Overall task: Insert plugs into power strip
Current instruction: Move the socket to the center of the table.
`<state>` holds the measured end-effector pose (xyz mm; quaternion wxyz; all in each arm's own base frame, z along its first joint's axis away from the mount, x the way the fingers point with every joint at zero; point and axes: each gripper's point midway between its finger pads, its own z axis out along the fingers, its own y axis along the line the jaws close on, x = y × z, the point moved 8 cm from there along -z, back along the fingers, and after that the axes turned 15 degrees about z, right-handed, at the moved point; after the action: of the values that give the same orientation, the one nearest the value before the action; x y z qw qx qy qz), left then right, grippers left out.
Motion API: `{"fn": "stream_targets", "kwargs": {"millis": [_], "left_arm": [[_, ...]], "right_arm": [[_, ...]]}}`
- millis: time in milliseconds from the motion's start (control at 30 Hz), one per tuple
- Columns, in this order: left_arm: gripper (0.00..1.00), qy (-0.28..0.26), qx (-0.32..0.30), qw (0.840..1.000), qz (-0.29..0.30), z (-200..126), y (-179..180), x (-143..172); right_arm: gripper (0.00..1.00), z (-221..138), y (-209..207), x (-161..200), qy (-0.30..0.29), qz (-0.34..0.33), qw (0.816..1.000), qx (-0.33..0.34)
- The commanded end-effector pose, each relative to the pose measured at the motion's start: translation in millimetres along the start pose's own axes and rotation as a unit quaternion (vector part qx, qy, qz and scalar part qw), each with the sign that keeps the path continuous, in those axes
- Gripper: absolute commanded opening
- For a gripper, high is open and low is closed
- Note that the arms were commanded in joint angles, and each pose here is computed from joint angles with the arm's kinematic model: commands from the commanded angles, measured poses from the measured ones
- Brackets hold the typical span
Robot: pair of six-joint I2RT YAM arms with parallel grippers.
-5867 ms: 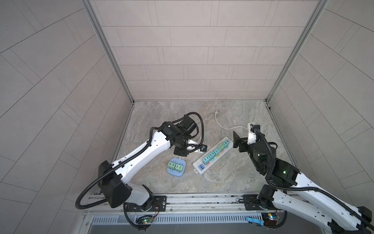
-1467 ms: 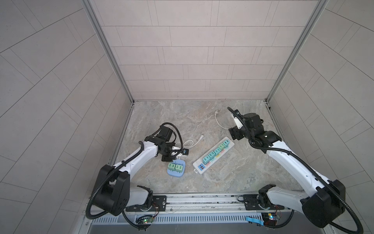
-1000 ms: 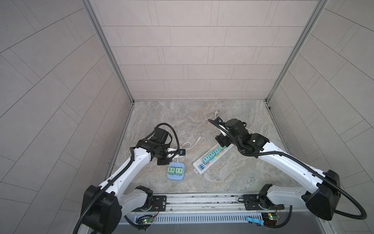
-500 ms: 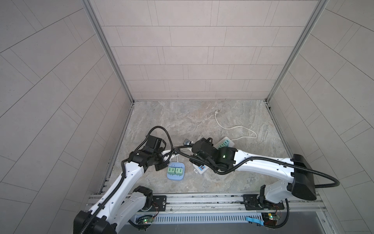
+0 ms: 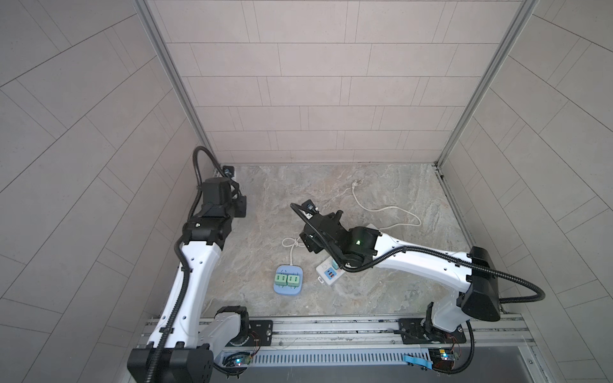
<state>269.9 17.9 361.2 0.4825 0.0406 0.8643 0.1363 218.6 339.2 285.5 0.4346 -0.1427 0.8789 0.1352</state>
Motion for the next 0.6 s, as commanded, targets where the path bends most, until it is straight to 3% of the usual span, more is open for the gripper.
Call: {"fn": "stream_targets", "kwargs": {"millis": [0, 33, 100, 167, 267, 367, 500, 567], "left_arm": [[0.0, -0.005, 0.065, 0.983, -0.172, -26, -3, -14], [0.0, -0.007, 0.112, 0.978, -0.178, -32, -12, -11], [0.0, -0.013, 0.168, 0.968, -0.188, -40, -25, 6], [0.0, -0.014, 0.188, 0.964, -0.189, -42, -35, 34], [0.0, 0.032, 0.153, 0.97, -0.184, -43, -35, 72], [0.0, 0.09, 0.157, 0.971, -0.157, -40, -41, 92], [0.0, 0.162, 0.126, 0.968, -0.144, -37, -40, 115], [0.0, 0.165, 0.12, 0.966, -0.158, -40, -39, 120]], "right_arm": [[0.42, -3, 18, 40, 0.053, -0.029, 0.998, -0.027], [0.29, -12, 21, 51, 0.04, -0.035, 0.998, -0.044], [0.2, -28, 22, 76, 0.028, -0.02, 0.996, -0.082], [0.19, -36, 25, 104, 0.049, -0.008, 0.991, -0.127], [0.15, -42, 41, 140, 0.076, -0.02, 0.986, -0.148], [0.12, -47, 69, 170, 0.087, -0.041, 0.98, -0.175], [0.1, -22, 100, 204, 0.107, -0.031, 0.975, -0.192], [0.09, -7, 114, 214, 0.114, -0.031, 0.974, -0.195]]}}
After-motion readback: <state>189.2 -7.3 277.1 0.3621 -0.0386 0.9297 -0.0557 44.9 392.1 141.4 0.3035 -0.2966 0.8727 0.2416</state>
